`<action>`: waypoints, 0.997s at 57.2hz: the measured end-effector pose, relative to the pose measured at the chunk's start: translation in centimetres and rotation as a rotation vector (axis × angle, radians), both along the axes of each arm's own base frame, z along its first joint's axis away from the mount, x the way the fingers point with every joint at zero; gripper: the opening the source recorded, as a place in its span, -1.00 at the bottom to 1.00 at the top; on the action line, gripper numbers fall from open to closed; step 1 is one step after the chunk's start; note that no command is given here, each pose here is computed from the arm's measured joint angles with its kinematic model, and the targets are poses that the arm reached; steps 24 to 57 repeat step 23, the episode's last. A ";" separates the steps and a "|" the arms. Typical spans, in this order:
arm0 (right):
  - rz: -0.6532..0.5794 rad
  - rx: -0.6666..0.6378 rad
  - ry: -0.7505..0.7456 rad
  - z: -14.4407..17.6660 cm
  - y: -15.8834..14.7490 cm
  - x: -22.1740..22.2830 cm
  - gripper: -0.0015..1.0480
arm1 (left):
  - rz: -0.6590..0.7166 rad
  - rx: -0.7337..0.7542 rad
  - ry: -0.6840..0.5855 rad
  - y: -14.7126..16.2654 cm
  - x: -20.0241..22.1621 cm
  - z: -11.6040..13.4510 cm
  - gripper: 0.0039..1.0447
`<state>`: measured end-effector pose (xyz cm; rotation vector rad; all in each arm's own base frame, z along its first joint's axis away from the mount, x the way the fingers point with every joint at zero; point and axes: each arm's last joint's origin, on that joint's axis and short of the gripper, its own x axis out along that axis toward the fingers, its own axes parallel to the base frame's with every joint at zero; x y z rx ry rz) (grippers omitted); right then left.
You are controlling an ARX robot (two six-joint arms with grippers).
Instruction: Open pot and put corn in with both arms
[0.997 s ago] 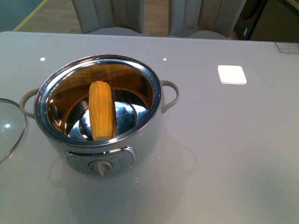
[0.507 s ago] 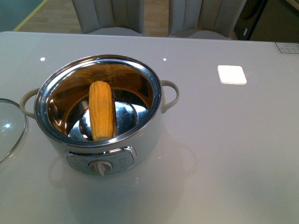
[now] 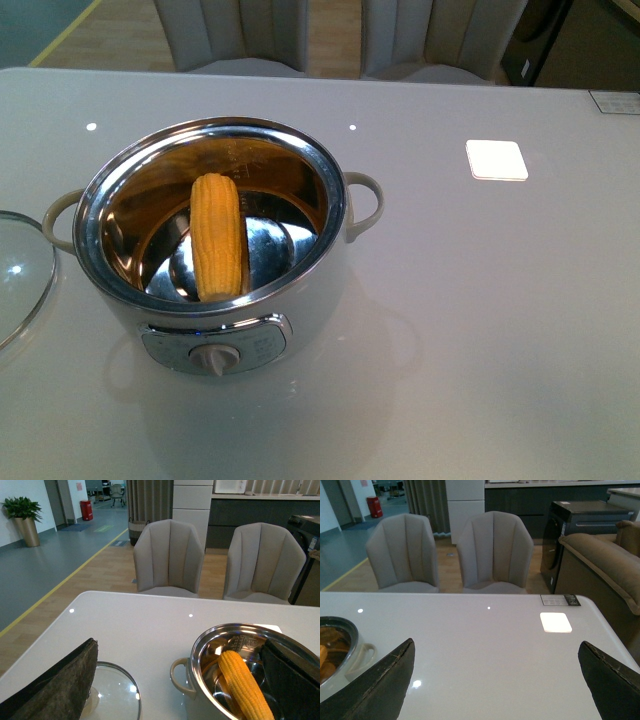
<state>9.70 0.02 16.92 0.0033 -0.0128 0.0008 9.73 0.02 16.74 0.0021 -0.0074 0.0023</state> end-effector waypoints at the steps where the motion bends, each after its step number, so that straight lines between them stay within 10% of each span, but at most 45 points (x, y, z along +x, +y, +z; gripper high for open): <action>1: 0.000 0.000 0.000 0.0 0.0 0.0 0.83 | 0.000 0.000 0.000 0.0 0.0 0.0 0.88; 57: 0.000 0.000 0.000 0.0 0.0 0.0 0.83 | 0.000 0.000 0.000 0.0 0.0 0.0 0.88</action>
